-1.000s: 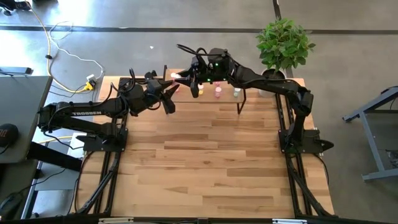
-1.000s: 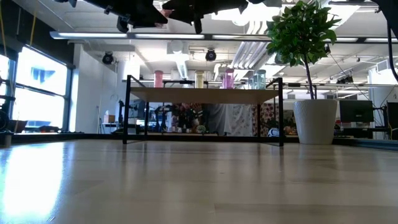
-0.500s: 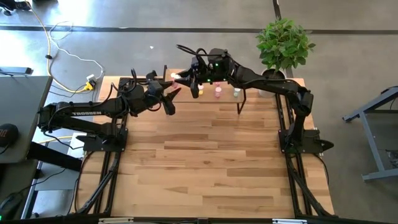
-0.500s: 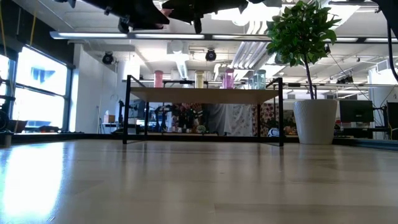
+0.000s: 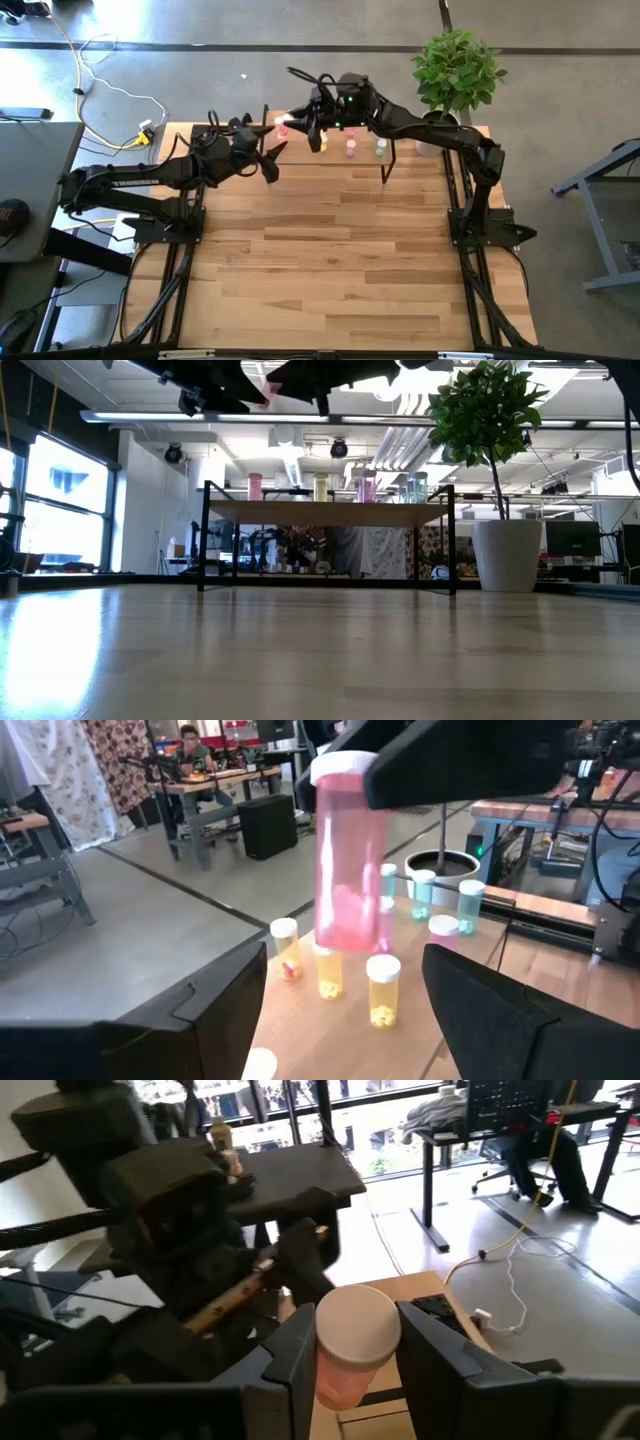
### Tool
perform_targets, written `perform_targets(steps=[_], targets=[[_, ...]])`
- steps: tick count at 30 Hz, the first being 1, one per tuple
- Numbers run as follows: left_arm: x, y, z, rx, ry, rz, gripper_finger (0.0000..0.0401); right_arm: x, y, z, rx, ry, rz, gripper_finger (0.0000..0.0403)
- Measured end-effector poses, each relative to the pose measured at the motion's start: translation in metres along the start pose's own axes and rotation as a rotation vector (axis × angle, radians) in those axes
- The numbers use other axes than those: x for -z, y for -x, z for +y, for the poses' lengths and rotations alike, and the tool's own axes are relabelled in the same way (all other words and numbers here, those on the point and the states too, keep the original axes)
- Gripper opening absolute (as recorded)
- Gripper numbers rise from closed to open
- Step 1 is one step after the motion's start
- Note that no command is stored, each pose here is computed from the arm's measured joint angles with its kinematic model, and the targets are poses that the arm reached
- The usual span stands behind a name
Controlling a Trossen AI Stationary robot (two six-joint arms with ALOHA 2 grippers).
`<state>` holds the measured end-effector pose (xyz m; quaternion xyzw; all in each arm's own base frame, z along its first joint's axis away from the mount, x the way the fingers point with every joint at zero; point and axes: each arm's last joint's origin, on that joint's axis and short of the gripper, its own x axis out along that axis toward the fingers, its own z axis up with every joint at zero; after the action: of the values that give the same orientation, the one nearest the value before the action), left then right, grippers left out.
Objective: Pick and place medicine bottles onto shelf by color
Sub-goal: Put the pink pill bottle on the shelf aligned with the pink pill bottles
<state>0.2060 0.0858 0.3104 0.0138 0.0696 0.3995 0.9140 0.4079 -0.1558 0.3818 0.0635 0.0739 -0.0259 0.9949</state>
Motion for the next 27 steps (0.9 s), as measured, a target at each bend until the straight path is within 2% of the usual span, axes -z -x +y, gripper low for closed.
perform_targets(steps=[7,16,27], targets=[[-0.009,0.013,0.007,-0.023,0.022,-0.040,0.0257,0.002,0.004,-0.011,0.028,0.013,0.028,0.0101],[-0.012,0.028,0.018,-0.090,0.022,-0.037,0.0256,0.019,-0.010,-0.003,0.011,0.115,0.102,0.0101],[-0.019,0.043,0.028,-0.152,0.031,-0.075,0.0256,0.003,-0.011,0.004,0.025,0.189,0.077,0.0101]])
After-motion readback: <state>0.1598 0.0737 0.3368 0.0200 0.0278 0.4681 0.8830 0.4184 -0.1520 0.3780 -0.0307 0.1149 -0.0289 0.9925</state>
